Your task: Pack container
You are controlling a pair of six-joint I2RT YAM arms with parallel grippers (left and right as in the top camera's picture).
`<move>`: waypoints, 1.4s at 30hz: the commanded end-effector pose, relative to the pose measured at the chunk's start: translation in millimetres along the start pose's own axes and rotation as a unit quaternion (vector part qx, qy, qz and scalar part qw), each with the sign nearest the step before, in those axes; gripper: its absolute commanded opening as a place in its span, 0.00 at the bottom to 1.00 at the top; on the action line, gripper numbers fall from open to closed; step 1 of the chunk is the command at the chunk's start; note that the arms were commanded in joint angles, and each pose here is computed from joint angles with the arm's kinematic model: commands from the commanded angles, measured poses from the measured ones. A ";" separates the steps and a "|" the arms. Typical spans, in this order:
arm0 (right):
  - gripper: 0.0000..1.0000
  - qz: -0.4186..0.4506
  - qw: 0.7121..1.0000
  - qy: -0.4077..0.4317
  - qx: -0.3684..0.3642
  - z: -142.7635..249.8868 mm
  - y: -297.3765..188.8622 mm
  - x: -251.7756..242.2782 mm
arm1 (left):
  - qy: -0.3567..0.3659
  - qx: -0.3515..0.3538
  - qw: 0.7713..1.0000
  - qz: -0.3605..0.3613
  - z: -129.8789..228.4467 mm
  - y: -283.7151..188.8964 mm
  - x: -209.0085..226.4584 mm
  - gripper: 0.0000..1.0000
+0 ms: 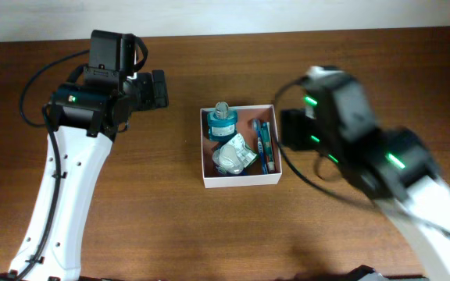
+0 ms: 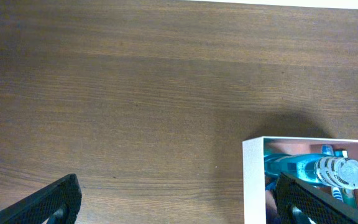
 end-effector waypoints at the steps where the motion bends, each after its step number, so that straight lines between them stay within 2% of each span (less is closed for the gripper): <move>1: 0.82 -0.004 0.997 0.012 -0.081 2.2 -66.8 -19.1 | 0.005 -0.012 1.000 -0.005 -5.1 -5.3 2.6 0.99; 8: 0.94 -0.048 0.977 0.040 -0.203 54.6 -177.5 -57.2 | 0.005 -0.012 1.000 -0.005 -5.1 -5.3 2.6 0.99; 16: 1.00 -0.081 0.944 0.066 -0.314 136.6 -251.6 -97.9 | 0.005 -0.012 1.000 -0.005 -5.1 -5.2 2.5 0.99; 22: 0.99 -0.106 0.922 0.074 -0.365 186.5 -274.8 -115.5 | 0.005 -0.012 1.000 -0.005 -5.1 -5.3 2.6 0.99; 28: 0.99 -0.130 0.911 0.071 -0.384 224.7 -281.1 -123.0 | 0.005 -0.012 1.000 -0.005 -5.1 -5.2 2.5 0.99; 34: 0.99 -0.134 0.908 0.071 -0.391 246.2 -280.6 -128.7 | 0.005 -0.012 1.000 -0.005 -5.1 -5.3 2.6 0.99; 42: 0.99 -0.143 0.920 0.059 -0.360 261.7 -272.1 -126.9 | 0.005 -0.012 1.000 -0.005 -5.1 -5.2 2.5 0.99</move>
Point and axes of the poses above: each gripper's point midway between its finger pads, its own y axis out along the fingers, its own x axis along the line the jaws close on, z = x × y, the point moved 5 cm from there along -y, back along the fingers, and after that the axes turned 4 degrees about -y, right-handed, at the moved point
